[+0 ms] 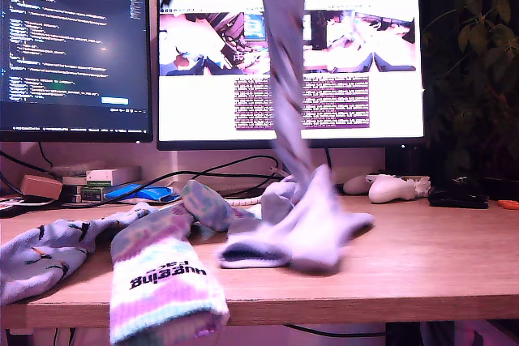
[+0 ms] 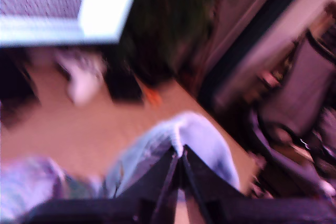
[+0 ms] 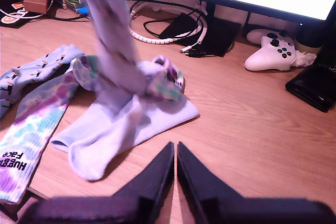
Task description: Pair up the socks based on colour and pattern, by placing them on top of one another
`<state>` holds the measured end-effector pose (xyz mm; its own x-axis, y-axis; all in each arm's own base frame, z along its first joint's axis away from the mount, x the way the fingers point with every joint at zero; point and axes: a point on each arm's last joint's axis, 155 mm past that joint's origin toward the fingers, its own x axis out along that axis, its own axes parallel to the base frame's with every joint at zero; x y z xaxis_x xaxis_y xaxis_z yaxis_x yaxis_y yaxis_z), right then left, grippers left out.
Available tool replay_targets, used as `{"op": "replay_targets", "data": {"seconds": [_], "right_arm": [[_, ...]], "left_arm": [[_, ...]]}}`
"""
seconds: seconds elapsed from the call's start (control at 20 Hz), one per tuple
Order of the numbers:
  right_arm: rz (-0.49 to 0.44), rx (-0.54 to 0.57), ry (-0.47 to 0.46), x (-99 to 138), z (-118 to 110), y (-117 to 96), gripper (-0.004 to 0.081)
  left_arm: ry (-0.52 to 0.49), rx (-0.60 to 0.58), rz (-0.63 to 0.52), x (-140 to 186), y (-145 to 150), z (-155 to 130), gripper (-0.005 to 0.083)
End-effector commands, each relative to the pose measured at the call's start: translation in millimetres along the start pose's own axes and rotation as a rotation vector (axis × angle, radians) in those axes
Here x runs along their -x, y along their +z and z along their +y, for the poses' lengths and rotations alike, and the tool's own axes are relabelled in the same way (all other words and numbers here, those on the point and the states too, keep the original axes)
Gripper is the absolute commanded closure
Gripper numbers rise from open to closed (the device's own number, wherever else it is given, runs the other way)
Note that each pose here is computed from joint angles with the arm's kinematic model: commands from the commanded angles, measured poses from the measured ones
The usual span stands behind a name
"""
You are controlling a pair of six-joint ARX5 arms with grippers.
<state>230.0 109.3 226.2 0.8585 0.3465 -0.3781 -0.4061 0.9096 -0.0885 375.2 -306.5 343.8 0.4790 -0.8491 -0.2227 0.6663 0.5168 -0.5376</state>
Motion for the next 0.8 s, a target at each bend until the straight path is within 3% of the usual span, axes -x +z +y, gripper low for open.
{"op": "replay_targets", "data": {"seconds": [0.0, 0.4, 0.75], "right_arm": [[0.015, 0.003, -0.002, -3.4, 0.1, -6.7, 0.0783], [0.026, 0.011, -0.001, -4.1, 0.5, -10.4, 0.0783], [0.059, 0.018, 0.000, -9.9, 1.6, -16.5, 0.0783]], "left_arm": [[0.030, -0.025, 0.000, 1.5, 7.2, 5.9, 0.0796], [0.224, -0.045, 0.009, 29.8, 20.2, 58.8, 0.0796], [0.392, -0.089, -0.099, 60.4, 54.0, 109.5, 0.0796]]}}
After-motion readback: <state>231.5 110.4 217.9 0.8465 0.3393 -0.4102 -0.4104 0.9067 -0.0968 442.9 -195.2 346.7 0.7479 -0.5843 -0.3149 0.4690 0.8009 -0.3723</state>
